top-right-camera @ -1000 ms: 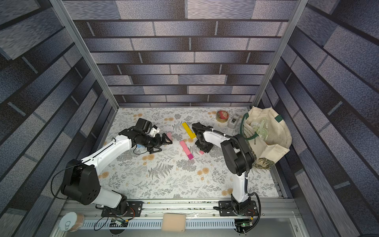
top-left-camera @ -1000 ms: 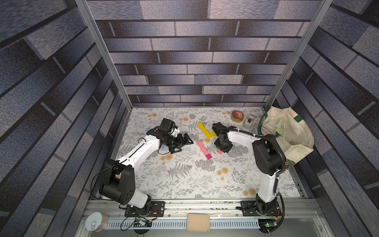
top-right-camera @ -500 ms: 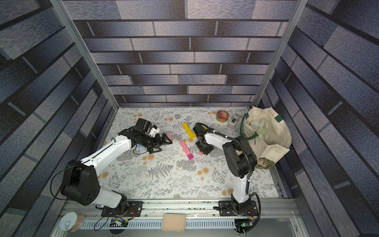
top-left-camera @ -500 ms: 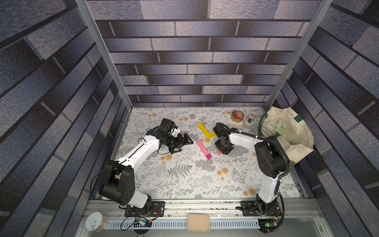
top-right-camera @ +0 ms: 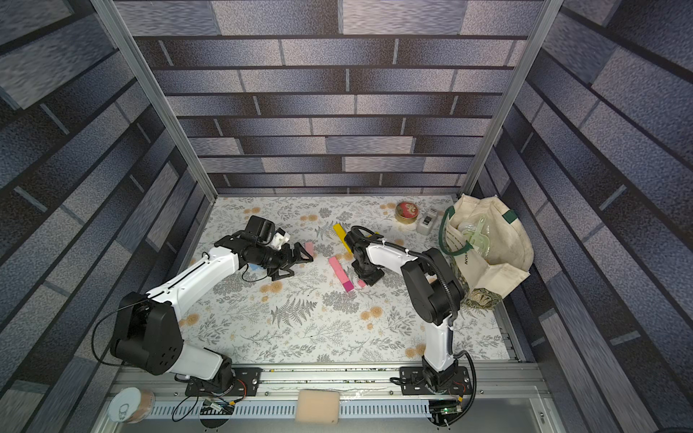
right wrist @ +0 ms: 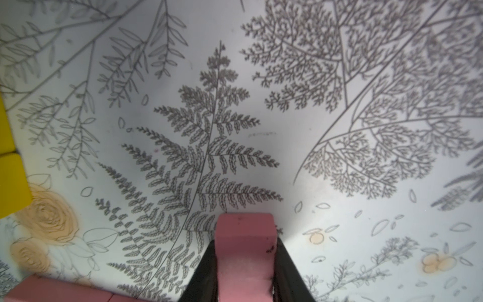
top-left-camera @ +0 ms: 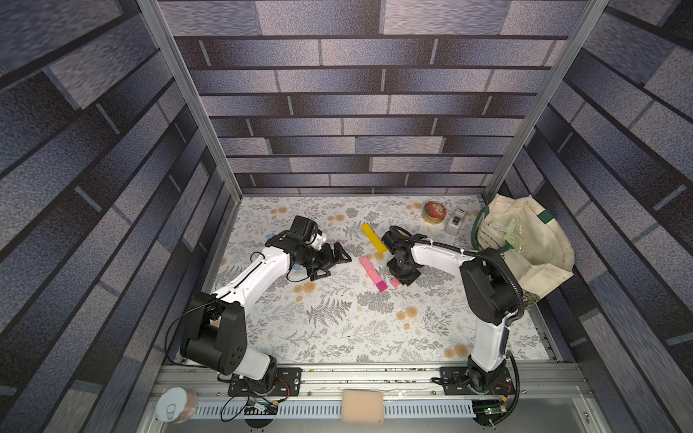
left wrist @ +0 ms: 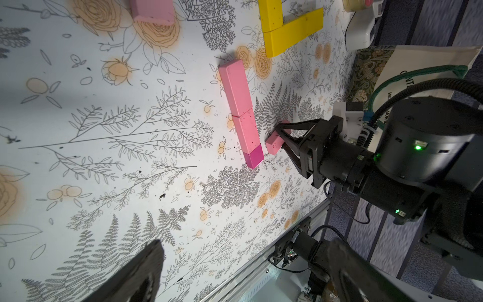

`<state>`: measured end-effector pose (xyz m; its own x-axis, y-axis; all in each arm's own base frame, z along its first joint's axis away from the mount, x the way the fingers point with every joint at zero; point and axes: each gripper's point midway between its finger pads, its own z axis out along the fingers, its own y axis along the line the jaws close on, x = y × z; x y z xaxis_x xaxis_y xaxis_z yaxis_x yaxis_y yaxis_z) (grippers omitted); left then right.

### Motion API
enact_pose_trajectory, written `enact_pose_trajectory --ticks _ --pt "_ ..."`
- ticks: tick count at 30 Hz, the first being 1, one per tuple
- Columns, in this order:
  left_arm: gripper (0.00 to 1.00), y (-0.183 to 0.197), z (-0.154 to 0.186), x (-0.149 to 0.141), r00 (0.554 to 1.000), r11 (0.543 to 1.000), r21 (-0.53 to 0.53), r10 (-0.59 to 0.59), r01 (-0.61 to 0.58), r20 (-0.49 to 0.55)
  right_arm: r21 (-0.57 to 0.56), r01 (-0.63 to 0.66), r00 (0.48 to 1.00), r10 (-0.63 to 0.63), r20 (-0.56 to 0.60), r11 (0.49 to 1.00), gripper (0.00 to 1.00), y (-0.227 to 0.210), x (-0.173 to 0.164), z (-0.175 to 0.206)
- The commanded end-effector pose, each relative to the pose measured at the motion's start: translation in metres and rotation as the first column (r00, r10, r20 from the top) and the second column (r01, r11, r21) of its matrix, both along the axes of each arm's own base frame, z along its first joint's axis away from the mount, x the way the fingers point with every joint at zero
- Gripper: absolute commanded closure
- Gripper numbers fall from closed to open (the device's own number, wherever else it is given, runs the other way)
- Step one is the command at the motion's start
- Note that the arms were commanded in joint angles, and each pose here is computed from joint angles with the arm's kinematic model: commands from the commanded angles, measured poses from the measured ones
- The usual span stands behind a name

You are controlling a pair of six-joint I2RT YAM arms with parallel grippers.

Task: Assemble the letter v with building blocks
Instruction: Assemble the building block at the center of the board.

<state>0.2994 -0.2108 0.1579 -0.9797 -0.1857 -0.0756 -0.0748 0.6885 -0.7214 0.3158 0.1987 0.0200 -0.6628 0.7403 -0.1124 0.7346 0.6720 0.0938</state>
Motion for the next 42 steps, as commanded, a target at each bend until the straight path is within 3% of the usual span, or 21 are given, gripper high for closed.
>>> enact_pose_trajectory --ticks 1,42 --pt "0.0 0.002 0.01 -0.003 1.0 1.0 -0.019 0.006 -0.005 0.019 -0.011 0.028 0.995 -0.029 -0.097 1.0 0.77 0.002 -0.017 -0.015" --pt "0.0 0.004 0.012 -0.003 1.0 1.0 -0.025 0.01 -0.009 0.022 0.027 0.058 0.986 -0.053 -0.156 0.998 0.74 0.034 -0.021 -0.039"
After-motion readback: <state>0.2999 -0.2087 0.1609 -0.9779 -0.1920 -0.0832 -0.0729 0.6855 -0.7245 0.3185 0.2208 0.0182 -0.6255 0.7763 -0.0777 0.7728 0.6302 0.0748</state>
